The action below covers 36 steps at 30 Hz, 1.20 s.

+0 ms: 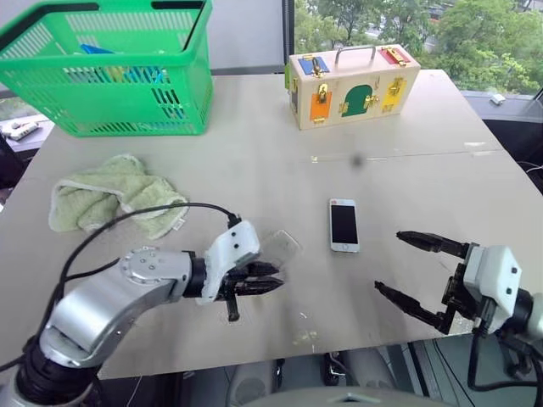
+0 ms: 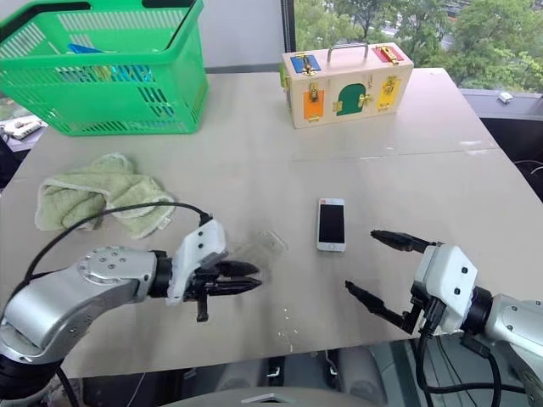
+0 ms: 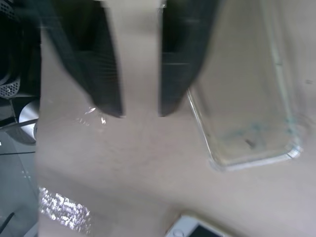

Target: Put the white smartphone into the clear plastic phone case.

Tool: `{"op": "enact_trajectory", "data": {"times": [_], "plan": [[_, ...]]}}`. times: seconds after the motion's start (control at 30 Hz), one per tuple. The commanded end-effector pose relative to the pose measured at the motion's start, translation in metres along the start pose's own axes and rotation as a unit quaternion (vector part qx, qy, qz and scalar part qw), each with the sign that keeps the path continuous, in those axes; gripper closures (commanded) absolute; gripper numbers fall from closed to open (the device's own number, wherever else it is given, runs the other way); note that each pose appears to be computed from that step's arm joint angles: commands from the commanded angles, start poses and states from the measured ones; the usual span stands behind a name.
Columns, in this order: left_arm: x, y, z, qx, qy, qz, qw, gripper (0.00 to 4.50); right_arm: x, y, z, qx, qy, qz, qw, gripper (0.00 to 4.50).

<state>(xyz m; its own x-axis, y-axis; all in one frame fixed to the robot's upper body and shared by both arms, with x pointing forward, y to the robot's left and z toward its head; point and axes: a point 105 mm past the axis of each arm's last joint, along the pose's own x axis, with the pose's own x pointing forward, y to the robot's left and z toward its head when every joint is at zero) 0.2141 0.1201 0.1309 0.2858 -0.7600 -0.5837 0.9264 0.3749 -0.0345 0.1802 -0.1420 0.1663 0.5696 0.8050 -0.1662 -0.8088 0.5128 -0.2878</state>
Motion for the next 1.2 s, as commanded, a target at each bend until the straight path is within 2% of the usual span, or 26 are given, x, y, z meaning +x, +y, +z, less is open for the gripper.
{"op": "enact_trajectory", "data": {"times": [0.03,0.07,0.23,0.4,0.6,0.67,0.7,0.9,1.0,1.1,1.2], "plan": [[-0.001,-0.001,0.008,0.010,0.009,0.002,1.000,1.40,0.000,0.003,0.010,-0.021,-0.015,0.001,1.000,0.00],[0.000,0.001,0.009,0.013,0.017,0.005,1.000,1.13,0.000,0.003,0.010,-0.021,-0.015,0.001,1.000,0.00],[0.006,0.018,0.008,0.007,0.052,0.047,0.997,1.13,0.000,0.003,0.009,-0.023,-0.012,0.000,1.000,0.00],[0.010,0.024,-0.010,-0.002,0.101,0.055,0.993,1.13,-0.002,0.004,0.009,-0.023,-0.009,0.000,1.000,0.00],[0.025,0.017,-0.033,-0.017,0.136,0.030,0.990,1.13,-0.005,0.005,0.010,-0.021,-0.003,0.001,1.000,0.00],[0.030,0.019,-0.038,-0.013,0.143,0.031,0.989,1.49,-0.005,0.005,0.010,-0.021,-0.002,0.001,1.000,0.00],[0.032,0.020,-0.040,-0.008,0.146,0.032,0.989,1.81,-0.006,0.006,0.010,-0.020,-0.001,0.001,1.000,0.00],[0.036,0.019,-0.047,0.013,0.159,0.033,0.987,4.31,-0.007,0.008,0.010,-0.018,0.001,0.001,1.000,0.00],[0.031,0.020,-0.041,0.024,0.139,0.038,0.989,4.44,-0.007,0.009,0.010,-0.017,0.001,-0.001,1.000,0.00],[0.023,0.025,-0.015,0.028,0.054,0.010,0.998,4.44,-0.006,0.008,0.010,-0.017,-0.001,-0.005,1.000,0.00],[0.011,0.034,0.008,0.059,-0.003,-0.026,0.998,4.44,-0.004,0.006,0.009,-0.019,-0.004,-0.007,1.000,0.00]]}}
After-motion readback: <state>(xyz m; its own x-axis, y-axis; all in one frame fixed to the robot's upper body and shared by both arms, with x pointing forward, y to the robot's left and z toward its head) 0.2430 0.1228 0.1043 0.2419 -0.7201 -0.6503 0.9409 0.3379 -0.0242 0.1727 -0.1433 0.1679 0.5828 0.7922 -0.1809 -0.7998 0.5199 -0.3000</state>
